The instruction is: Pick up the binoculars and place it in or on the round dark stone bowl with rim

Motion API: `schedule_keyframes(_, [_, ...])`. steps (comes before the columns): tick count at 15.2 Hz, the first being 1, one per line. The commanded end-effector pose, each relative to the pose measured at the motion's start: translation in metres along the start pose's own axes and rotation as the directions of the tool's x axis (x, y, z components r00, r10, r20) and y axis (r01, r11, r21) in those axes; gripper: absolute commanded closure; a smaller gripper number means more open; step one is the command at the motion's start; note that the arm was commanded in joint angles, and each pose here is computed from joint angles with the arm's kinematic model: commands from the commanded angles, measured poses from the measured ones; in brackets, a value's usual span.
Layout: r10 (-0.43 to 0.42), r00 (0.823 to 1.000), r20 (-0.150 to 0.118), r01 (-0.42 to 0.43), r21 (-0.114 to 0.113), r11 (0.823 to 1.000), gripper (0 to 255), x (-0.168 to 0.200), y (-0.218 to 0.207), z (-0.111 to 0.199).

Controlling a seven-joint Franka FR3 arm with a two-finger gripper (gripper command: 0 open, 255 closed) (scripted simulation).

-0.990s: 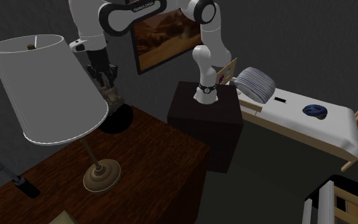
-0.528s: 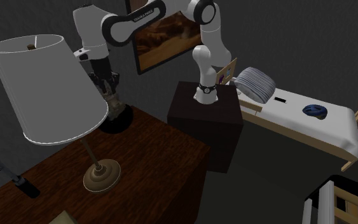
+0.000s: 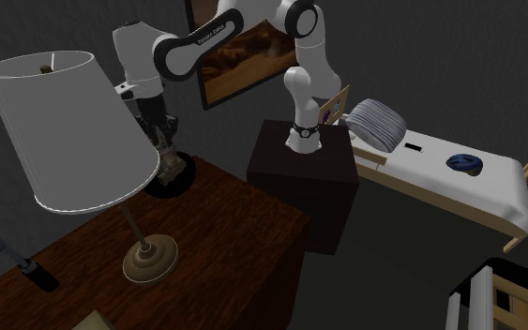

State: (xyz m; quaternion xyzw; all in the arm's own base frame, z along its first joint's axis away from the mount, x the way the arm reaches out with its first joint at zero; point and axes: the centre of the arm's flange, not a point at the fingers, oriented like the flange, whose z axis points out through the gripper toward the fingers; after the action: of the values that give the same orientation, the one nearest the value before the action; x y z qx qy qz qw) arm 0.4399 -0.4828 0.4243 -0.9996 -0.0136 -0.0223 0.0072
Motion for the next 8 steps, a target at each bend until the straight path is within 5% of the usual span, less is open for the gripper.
schedule_keyframes(1, [0.000,1.000,0.004,0.000,0.004,1.000,255,0.0000,-0.0006,0.0045])
schedule_keyframes(6, [0.000,1.000,0.004,0.000,0.004,1.000,255,0.0000,-0.0006,0.0045])
schedule_keyframes(7, [0.000,1.000,0.005,0.000,0.004,1.000,0,-0.0003,-0.0001,0.0058])
schedule_keyframes(8, [0.000,1.000,0.005,0.000,0.004,1.000,0,-0.0005,0.0009,0.0050])
